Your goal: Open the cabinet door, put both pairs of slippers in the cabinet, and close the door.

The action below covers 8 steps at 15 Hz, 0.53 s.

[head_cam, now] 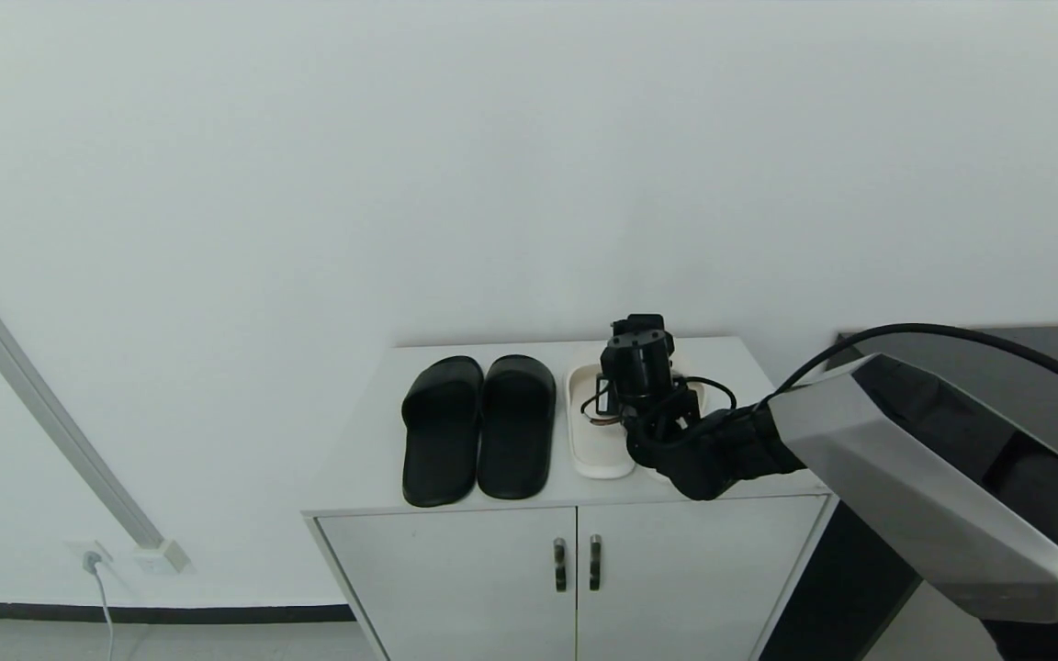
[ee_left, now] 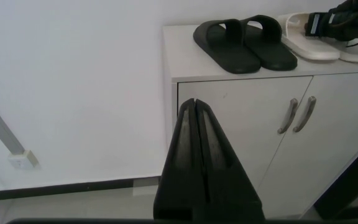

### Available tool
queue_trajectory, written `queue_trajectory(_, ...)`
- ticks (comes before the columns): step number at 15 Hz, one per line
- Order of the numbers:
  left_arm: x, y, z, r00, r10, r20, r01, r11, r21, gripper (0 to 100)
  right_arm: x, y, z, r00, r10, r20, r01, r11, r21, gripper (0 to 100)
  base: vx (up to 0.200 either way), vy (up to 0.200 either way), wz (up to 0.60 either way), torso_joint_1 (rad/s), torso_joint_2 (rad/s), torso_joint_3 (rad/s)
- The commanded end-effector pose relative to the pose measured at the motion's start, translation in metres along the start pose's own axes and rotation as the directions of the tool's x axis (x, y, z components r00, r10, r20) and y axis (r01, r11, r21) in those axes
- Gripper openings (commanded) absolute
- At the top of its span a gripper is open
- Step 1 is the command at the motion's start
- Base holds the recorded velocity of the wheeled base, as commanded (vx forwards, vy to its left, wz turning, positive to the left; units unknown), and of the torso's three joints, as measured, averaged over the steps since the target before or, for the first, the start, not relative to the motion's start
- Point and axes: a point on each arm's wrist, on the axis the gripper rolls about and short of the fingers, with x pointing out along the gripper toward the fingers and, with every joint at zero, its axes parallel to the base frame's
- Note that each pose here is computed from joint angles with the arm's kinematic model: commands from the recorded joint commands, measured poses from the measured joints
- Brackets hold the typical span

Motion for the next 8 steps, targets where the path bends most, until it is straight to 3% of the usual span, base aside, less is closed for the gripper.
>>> queue_trajectory(1,0.000,0.000,0.000,1.000,0.000,-0.001,0.000,1.000,0.000,0,-0.010,0.000,0.017,1.000,0.007,0.027,-0.007,1.000,0.021,0,0.000,0.000,0.00,0.000,0.00,0.000)
queue_trajectory(5,0.000,0.000,0.000,1.000,0.000,0.002,0.000,1.000,0.003,0,-0.081,-0.028,0.054,0.998,0.059,0.004,-0.059,0.998,0.000,0,0.000,0.000,0.00,0.000,0.00,0.000)
queue_trajectory(8,0.000,0.000,0.000,1.000,0.001,0.000,-0.001,1.000,0.007,0,-0.167,-0.059,0.056,0.956,0.282,-0.077,-0.286,0.958,-0.031,0,0.000,0.000,0.00,0.000,0.00,0.000)
